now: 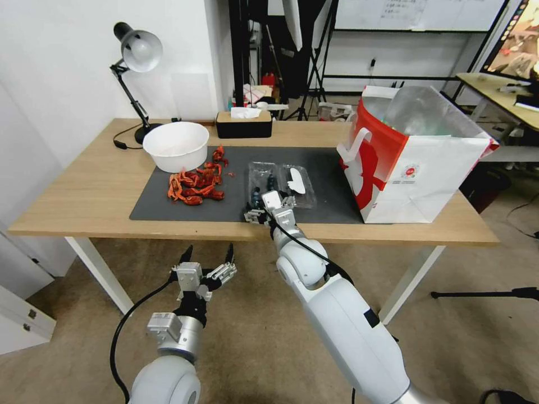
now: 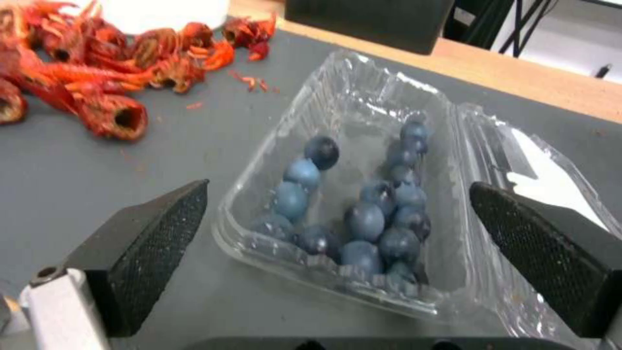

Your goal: Close the takeout container lid, then place the container into the takeout bag.

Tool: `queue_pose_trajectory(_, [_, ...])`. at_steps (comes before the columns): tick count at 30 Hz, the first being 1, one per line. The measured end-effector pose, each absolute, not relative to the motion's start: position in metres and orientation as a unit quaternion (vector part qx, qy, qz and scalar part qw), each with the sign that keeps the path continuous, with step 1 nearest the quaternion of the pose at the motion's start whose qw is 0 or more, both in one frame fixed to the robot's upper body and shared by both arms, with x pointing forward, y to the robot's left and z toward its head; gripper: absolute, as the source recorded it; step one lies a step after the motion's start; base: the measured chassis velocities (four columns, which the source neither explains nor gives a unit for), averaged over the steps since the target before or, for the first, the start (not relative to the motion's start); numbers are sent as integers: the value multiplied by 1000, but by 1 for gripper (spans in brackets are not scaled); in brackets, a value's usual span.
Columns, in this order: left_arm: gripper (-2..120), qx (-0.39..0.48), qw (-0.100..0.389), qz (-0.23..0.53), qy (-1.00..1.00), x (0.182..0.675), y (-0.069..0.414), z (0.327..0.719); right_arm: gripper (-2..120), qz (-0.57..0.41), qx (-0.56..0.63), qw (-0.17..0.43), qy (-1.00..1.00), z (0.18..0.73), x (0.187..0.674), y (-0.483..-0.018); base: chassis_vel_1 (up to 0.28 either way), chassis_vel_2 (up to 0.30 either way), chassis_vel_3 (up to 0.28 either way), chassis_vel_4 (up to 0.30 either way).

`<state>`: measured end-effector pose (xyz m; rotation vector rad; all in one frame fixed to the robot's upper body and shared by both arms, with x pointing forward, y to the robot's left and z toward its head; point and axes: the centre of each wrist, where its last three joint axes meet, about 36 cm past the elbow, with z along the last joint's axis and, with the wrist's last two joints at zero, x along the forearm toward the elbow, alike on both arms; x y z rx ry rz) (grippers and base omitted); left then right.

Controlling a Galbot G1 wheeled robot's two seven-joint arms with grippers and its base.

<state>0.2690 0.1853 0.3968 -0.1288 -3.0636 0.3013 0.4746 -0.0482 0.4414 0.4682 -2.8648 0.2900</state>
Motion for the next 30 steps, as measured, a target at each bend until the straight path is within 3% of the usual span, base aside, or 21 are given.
queue_pose_trajectory(9, [100,-40,29,98,-994,268,185,397,100,39,171,62,-983,441,456,-61,0,0,0,0])
queue_pose_trajectory(16, [100,-40,28,99,-994,265,184,398,100,-32,148,-10,-988,444,418,-108,0,0,0,0])
queue_pose_trajectory(22, [100,-49,26,98,-994,264,183,397,100,-80,108,-51,-990,436,350,-150,0,0,0,0])
queue_pose_trajectory(30, [100,-51,25,99,-993,257,183,396,100,-85,69,-62,-992,426,269,-166,0,0,0,0])
